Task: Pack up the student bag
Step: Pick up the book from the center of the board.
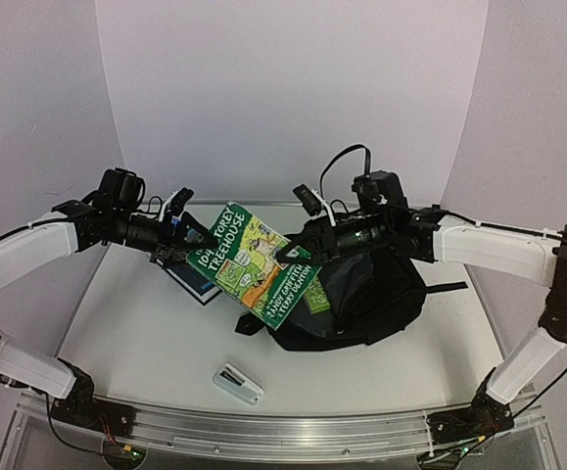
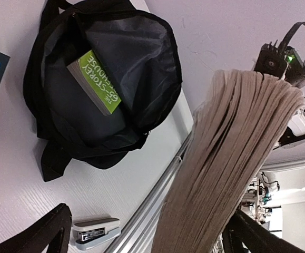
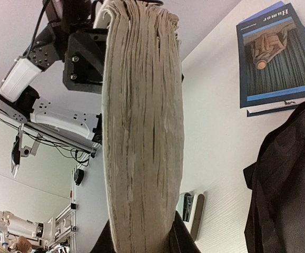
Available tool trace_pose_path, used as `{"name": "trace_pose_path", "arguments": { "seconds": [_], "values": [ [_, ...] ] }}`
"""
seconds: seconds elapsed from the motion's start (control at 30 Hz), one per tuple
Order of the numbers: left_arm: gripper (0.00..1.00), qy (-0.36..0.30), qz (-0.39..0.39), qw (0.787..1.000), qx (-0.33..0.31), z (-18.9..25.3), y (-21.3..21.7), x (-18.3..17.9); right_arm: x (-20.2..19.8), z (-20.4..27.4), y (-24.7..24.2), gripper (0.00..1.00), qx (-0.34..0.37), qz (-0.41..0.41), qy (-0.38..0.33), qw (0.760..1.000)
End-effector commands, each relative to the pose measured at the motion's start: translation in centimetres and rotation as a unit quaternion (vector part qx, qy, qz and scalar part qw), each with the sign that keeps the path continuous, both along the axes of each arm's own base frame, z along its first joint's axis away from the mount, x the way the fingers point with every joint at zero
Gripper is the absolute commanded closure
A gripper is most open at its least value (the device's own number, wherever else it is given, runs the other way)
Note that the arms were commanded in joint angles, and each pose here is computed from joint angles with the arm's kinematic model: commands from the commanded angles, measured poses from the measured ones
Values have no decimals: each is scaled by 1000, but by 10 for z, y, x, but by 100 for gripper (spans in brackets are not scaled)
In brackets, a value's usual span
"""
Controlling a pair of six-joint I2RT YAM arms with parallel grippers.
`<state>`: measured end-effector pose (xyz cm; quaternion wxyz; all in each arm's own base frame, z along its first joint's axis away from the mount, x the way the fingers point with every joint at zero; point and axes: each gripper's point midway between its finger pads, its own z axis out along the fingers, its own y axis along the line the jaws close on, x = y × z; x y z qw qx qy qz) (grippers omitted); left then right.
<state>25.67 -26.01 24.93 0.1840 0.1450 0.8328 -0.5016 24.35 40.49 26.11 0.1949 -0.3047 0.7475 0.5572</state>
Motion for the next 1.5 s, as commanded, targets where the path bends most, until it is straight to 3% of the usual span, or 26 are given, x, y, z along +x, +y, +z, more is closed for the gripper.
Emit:
{"name": "trace_pose_path", "arguments": {
  "seconds": [0.0, 0.13, 0.3, 0.33, 0.57, 0.67, 0.7, 0.77, 0.83, 0.87, 0.93, 1.03, 1.1, 1.27, 1.47],
  "values": [
    [6, -45, -73, 994, -65, 39, -20, -10, -21, 34, -4, 100, 52, 59, -47, 996],
    [25, -25, -118, 989, -84, 39, -31, -29, -27, 32, -3, 100, 58, 83, -42, 994],
    [37, -4, -154, 985, -83, 30, -46, -45, -28, 30, -1, 100, 58, 92, -39, 993],
    [43, -2, -158, 984, -81, 29, -48, -46, -27, 29, -1, 100, 58, 91, -39, 993],
    [61, -12, -151, 984, -93, 31, -50, -44, -27, 22, -1, 100, 52, 93, -34, 994],
    [82, -13, -145, 985, -97, 30, -52, -40, -27, 18, -1, 100, 47, 90, -32, 994],
    [89, -13, -140, 985, -95, 28, -52, -39, -25, 17, -1, 97, 44, 84, -34, 995],
    [99, -15, -129, 987, -91, 26, -51, -35, -21, 17, -2, 76, 40, 71, -39, 996],
    [100, -17, -107, 991, -79, 21, -49, -30, -12, 18, -3, 58, 30, 39, -52, 997],
    [100, -16, -97, 992, -76, 19, -48, -28, -6, 21, -6, 41, 26, 18, -62, 998],
    [100, -15, -74, 995, -65, 14, -45, -24, 6, 28, -14, 22, 22, -20, -77, 997],
    [100, -17, -26, 998, -50, 10, -39, -13, 30, 38, -41, 6, -5, -107, -100, 989],
    [100, -17, -3, 999, -47, 8, -36, -8, 44, 45, -60, 2, -30, -162, -121, 979],
    [100, 6, 89, 995, -52, 3, -26, 14, 93, 25, -137, 2, -162, -351, -130, 913],
    [100, 34, 160, 981, -106, 4, -21, 30, 123, -40, -205, 2, -247, -421, -69, 870]
  ]
}}
